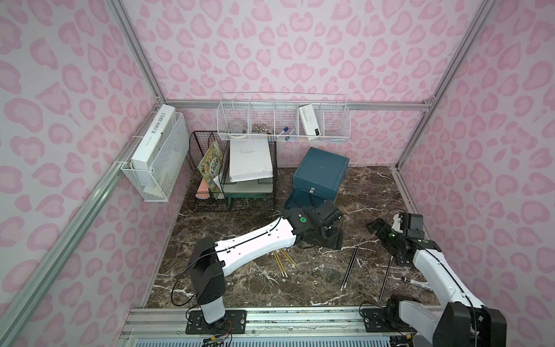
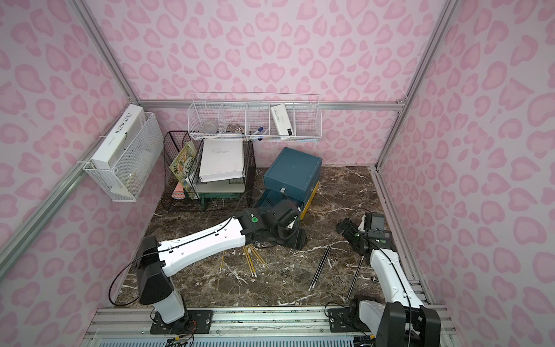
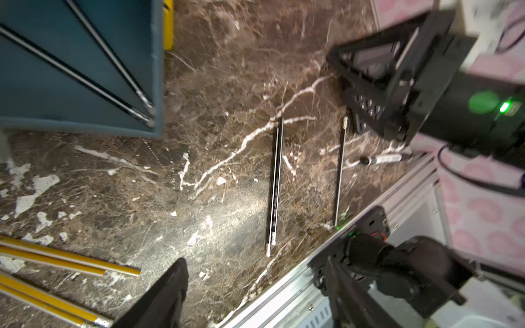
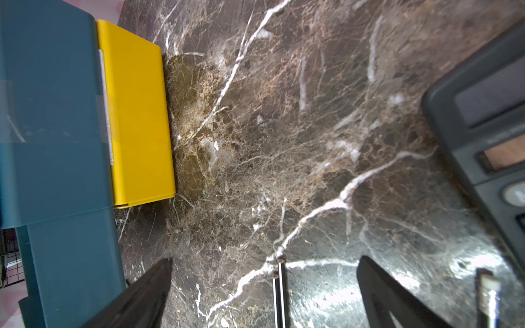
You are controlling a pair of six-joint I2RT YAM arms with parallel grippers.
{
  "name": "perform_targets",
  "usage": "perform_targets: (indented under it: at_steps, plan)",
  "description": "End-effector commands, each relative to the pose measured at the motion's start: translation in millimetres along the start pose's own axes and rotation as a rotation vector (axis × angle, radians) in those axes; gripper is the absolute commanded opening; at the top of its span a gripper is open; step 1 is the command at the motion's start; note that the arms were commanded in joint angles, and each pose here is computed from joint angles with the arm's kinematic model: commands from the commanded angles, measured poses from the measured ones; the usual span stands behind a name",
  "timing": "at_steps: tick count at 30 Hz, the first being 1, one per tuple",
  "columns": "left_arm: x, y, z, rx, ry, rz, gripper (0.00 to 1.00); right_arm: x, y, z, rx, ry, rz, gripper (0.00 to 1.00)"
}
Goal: Please place the pencils in the drawer according to their color
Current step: Place the pencil in the drawer, then pick up the pencil from the center of the board.
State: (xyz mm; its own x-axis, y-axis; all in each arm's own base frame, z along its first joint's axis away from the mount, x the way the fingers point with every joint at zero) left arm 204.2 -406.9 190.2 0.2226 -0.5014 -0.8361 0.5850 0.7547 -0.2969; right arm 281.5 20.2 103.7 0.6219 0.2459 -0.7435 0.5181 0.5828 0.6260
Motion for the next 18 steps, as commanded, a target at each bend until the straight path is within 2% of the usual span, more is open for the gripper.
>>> perform_targets:
  at_steps: [1,9,18]
  plan:
    - [18,-1,-18,0.150,0.046,0.079,0.76,-1,-7,-4,-0.007,-0.001,-0.018,1.00]
    - [77,-21,-52,0.301,0.198,0.091,0.75,-7,-12,-7,0.001,-0.013,-0.022,1.00]
    - [108,-20,-68,0.357,0.268,0.116,0.74,-11,-11,-7,-0.005,-0.015,-0.026,1.00]
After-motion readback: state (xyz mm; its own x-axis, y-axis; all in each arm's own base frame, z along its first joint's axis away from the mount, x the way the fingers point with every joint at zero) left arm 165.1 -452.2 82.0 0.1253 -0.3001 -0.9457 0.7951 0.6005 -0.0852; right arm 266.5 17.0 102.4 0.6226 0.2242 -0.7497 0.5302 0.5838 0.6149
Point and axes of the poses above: each gripper's point midway between its finger pads, its own x axis out along the fingers, its own y axis along the line the jaws close on, z = x × y, the point moved 1 cm from there along -x, back along the fingers, and after that the axes turned 11 degrees about x, right-handed, at the moved point
